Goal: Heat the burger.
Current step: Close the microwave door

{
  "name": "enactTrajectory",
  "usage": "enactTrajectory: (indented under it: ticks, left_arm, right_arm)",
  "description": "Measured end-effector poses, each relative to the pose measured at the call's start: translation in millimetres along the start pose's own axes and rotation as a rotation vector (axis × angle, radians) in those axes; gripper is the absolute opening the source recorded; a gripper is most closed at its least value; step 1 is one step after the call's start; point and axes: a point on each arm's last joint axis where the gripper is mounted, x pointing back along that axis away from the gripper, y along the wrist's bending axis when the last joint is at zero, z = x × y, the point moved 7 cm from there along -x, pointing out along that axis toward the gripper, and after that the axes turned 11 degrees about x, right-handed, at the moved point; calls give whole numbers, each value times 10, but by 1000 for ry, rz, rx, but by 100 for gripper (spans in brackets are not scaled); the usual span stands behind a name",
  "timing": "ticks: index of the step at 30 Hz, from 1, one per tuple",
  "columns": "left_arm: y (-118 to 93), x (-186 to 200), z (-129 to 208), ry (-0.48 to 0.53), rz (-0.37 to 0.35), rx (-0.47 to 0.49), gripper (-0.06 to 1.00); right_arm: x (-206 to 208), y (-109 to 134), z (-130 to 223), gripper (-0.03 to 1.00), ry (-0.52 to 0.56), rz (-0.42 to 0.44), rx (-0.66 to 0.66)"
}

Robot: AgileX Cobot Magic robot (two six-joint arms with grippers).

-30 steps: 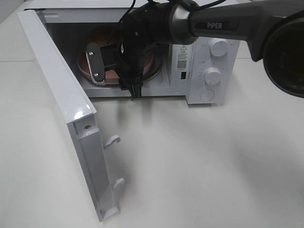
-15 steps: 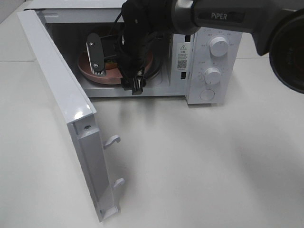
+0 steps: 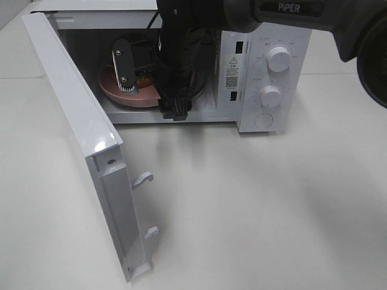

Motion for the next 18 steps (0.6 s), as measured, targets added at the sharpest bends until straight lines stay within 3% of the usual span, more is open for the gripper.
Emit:
enactTrajectory:
  ticks: [18]
  left_arm:
    - [0, 0, 0, 0, 0, 0, 100]
  right_arm:
    - [26, 208, 63, 77, 24, -134, -3]
